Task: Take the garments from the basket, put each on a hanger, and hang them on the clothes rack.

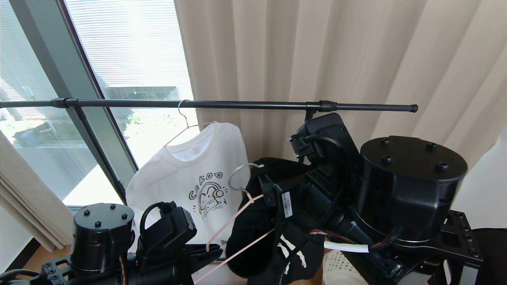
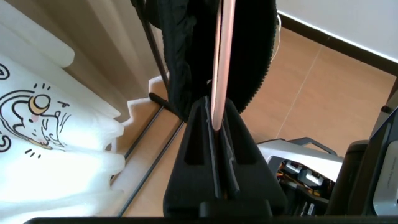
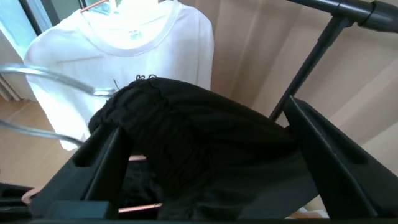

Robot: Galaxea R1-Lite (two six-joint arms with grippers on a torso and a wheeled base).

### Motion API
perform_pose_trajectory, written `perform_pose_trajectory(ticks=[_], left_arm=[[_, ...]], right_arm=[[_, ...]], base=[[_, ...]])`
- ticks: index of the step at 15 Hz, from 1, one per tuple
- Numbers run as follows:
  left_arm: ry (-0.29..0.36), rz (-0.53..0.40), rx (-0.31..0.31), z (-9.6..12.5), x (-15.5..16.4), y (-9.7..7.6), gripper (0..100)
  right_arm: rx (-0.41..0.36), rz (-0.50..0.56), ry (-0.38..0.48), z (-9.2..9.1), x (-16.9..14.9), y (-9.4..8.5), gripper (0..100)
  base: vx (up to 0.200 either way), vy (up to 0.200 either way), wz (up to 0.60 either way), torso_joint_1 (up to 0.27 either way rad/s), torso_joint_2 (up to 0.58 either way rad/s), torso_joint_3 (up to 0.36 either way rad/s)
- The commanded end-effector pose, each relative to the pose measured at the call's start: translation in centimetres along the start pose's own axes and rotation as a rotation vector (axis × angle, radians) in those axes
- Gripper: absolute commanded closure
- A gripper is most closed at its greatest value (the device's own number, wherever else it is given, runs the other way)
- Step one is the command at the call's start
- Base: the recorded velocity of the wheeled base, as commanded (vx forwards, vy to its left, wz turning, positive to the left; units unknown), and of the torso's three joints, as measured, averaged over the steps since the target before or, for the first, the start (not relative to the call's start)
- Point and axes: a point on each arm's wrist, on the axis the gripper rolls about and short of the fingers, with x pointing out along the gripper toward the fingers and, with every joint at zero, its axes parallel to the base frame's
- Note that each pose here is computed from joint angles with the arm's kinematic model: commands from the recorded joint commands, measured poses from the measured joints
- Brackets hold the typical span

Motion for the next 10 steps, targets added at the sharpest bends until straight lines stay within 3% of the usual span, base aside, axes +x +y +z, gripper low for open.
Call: perform_pose_trajectory(ticks=[1, 10], left_arm=[[-0.007, -0.004, 0.005, -0.15, -0.13, -0.25, 100], [-0.089, 0.021, 0.031, 0.32, -0.41, -0.25, 100]], right_arm=[[0.011, -0.026, -0.01, 0.38, 0.17, -0.35, 0], [0.001, -0.015, -0.002, 0.01, 0.2, 0.23, 0]], base=[[0.0, 0.0, 0.0, 0.0, 0.0, 0.0], [0.0, 0.0, 0.0, 0.0, 0.0, 0.0]])
